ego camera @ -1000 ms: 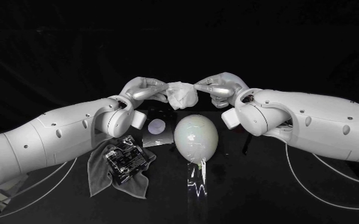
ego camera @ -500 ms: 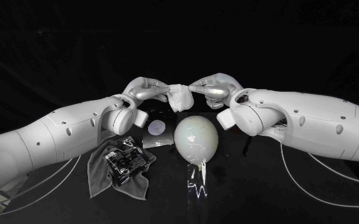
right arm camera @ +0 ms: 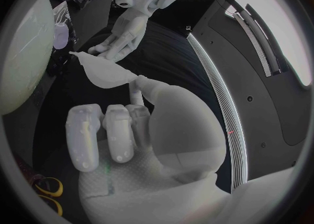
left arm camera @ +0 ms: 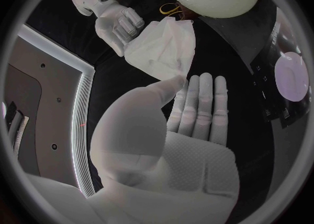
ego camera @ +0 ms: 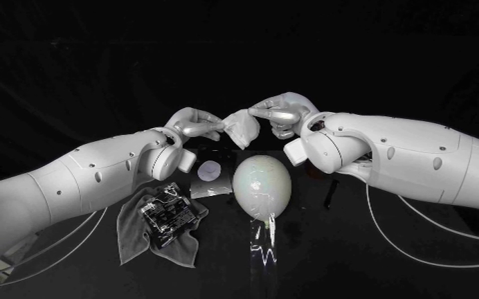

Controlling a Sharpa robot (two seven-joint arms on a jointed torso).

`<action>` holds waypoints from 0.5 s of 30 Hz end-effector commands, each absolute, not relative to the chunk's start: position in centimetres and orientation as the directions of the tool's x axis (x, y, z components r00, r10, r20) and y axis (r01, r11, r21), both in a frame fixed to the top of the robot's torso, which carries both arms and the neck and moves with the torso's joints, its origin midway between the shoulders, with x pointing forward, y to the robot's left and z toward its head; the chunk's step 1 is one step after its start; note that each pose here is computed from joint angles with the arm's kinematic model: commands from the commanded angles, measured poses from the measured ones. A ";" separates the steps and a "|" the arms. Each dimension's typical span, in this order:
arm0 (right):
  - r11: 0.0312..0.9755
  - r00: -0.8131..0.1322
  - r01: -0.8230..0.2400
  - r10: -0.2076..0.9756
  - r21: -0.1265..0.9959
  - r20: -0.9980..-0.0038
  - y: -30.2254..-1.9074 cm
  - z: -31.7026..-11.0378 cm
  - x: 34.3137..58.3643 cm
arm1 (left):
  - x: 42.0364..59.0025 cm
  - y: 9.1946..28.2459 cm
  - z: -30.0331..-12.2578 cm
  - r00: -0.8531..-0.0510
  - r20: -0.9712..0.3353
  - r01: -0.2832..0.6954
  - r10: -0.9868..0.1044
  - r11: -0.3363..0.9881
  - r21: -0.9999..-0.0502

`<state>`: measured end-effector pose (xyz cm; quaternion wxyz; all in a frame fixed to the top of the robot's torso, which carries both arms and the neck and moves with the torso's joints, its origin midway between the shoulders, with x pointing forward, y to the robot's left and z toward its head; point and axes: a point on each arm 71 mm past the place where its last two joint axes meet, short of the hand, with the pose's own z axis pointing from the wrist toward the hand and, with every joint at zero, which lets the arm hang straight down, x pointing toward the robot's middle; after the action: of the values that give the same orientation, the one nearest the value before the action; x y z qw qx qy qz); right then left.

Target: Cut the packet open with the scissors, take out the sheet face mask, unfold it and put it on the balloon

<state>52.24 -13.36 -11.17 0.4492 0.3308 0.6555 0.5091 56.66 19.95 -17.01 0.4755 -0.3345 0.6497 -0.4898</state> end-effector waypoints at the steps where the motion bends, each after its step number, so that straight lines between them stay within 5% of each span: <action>1: 0.257 -0.393 -0.017 0.887 0.966 -0.243 -13.2 -11.1 52.3 | 56.7 19.8 -17.1 -0.331 -0.314 0.029 -0.890 0.323 -0.946; 15: 0.277 -0.380 0.011 0.890 0.961 -0.252 -13.2 -11.3 52.7 | 56.7 20.3 -16.7 -0.287 -0.324 0.091 -0.902 0.311 -0.946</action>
<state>52.65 -13.33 -11.27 0.4459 0.3401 0.6604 0.4994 56.73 20.39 -17.18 0.4867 -0.3292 0.6502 -0.4816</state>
